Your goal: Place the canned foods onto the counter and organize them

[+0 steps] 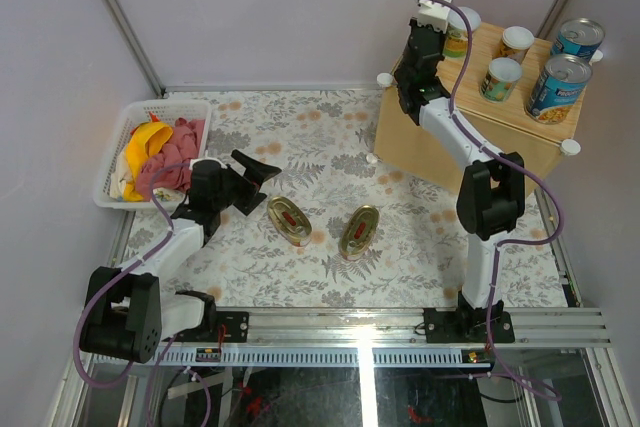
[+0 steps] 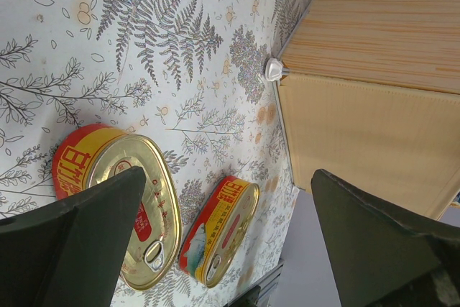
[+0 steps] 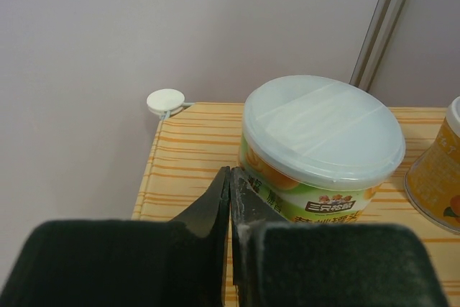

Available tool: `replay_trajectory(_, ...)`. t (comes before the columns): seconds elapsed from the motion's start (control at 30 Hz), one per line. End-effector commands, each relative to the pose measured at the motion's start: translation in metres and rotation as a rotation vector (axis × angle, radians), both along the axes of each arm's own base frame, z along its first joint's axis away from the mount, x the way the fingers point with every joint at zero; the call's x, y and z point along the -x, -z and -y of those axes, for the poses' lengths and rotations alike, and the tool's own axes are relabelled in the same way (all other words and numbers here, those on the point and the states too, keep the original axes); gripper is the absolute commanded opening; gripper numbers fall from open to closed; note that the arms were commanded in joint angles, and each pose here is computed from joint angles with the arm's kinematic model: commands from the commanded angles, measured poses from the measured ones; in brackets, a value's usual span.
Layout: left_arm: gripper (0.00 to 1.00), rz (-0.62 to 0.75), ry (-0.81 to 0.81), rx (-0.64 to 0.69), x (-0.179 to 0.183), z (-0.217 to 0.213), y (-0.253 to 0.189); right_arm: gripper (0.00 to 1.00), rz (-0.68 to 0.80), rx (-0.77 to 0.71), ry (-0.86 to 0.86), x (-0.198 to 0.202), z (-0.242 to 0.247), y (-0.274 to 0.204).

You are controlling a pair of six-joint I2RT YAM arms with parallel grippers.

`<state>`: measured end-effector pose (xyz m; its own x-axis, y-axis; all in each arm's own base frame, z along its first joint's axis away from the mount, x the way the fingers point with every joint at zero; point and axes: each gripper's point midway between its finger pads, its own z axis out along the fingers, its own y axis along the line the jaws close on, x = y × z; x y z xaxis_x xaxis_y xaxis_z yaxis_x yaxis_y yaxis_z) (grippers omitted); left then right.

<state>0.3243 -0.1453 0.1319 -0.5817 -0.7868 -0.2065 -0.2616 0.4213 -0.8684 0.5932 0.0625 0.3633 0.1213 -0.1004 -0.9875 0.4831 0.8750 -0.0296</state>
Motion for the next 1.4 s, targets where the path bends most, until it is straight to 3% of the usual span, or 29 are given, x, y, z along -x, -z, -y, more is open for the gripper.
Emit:
replay_trajectory(0.0, 1.0, 0.055, -0.004, 0.015, -0.008, 0.0, -0.011, 0.01, 0.087, -0.023, 0.015, 0.003, 0.008, -0.034)
replay_trajectory(0.07, 1.0, 0.054, -0.002, 0.016, -0.007, 0.0, -0.011, 0.06, 0.095, -0.011, -0.027, 0.001, 0.002, -0.038)
replay_trajectory(0.3, 1.0, 0.02, -0.01, -0.024, -0.004, -0.004, -0.01, 0.37, 0.088, 0.044, -0.294, -0.006, -0.054, -0.062)
replay_trajectory(0.67, 1.0, -0.029, -0.072, -0.066, 0.005, -0.017, -0.014, 0.68, 0.066, 0.041, -0.575, 0.06, -0.148, -0.099)
replay_trajectory(0.87, 1.0, -0.018, -0.091, -0.073, 0.002, -0.02, -0.018, 0.77, -0.025, -0.018, -0.722, 0.12, -0.187, -0.085)
replay_trajectory(1.03, 1.0, 0.021, -0.073, -0.114, 0.001, -0.017, -0.022, 0.82, -0.188, -0.05, -0.818, 0.176, -0.209, -0.043)
replay_trajectory(1.37, 1.0, 0.184, 0.064, -0.262, 0.006, 0.009, -0.048, 0.8, -0.572, -0.221, -0.781, 0.268, -0.193, 0.093)
